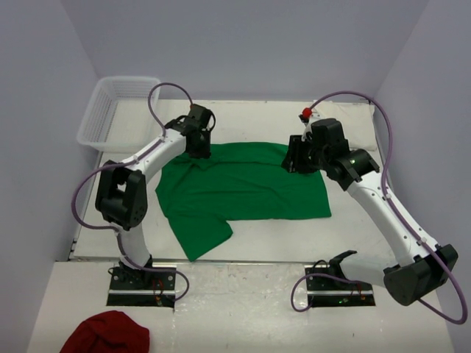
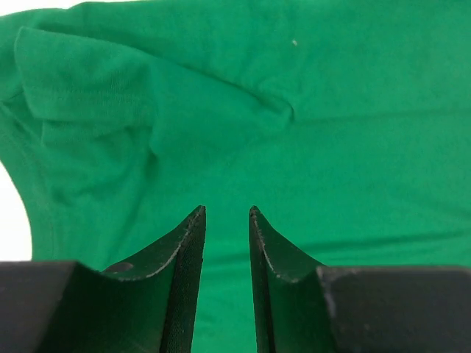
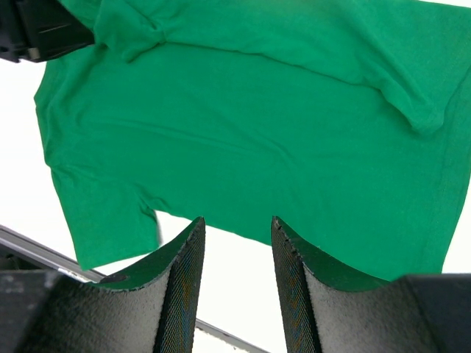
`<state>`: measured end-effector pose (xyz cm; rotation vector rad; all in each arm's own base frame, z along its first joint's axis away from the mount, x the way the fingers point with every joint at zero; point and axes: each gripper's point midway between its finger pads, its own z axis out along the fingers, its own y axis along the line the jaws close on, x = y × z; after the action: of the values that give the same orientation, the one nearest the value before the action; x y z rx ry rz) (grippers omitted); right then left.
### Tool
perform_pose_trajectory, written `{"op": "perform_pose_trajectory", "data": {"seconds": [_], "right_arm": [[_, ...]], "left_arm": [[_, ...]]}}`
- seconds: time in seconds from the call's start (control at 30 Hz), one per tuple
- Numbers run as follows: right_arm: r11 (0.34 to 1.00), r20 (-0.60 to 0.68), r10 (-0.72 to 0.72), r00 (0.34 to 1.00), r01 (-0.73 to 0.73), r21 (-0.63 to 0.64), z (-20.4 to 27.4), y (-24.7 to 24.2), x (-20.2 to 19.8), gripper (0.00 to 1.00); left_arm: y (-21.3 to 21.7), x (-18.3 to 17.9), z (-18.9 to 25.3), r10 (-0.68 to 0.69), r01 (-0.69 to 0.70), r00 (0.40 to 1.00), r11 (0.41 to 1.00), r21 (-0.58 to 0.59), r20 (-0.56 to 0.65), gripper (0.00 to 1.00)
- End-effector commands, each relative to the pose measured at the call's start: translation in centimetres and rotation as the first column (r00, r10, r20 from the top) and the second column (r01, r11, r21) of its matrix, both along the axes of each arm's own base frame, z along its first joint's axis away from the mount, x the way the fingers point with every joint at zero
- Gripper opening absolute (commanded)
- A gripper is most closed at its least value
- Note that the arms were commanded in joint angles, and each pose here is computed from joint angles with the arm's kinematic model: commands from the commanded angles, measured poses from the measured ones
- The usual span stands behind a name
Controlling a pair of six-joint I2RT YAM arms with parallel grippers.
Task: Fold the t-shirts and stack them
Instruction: Fold the flattened tshirt in 1/3 of the way
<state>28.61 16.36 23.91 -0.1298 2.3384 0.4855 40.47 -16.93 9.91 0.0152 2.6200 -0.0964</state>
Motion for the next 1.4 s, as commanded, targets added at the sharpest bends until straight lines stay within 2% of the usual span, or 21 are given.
{"op": "perform_pose_trajectory", "data": {"seconds": [0.0,0.23,0.73,1.13,1.37], "right_arm": [[1.000,0.028,0.002,1.000,-0.003,0.028,0.7,0.1,-0.1,0.43],[1.000,0.042,-0.010,0.999,0.009,0.028,1.0,-0.4,-0.7,0.43],[0.999,0.041,-0.001,0.999,-0.001,0.033,1.2,-0.3,-0.7,0.43],[1.000,0.027,0.002,1.000,-0.002,0.018,0.5,-0.3,-0.7,0.43],[1.000,0.042,-0.001,0.999,0.000,0.024,1.1,-0.4,-0.7,0.43]], "left_arm": [[1.2,-0.7,0.8,-0.003,0.001,0.999,0.999,0.053,0.037,0.31],[0.9,-1.4,-2.0,-0.006,0.008,0.999,0.998,0.064,-0.034,0.30],[-0.4,-0.3,-5.4,-0.016,0.022,0.996,0.997,0.068,-0.091,0.31],[-1.3,2.1,-5.4,-0.021,0.026,0.997,0.998,0.065,-0.067,0.31],[-1.2,2.3,-6.5,-0.019,0.027,0.995,0.997,0.079,-0.093,0.31]]}}
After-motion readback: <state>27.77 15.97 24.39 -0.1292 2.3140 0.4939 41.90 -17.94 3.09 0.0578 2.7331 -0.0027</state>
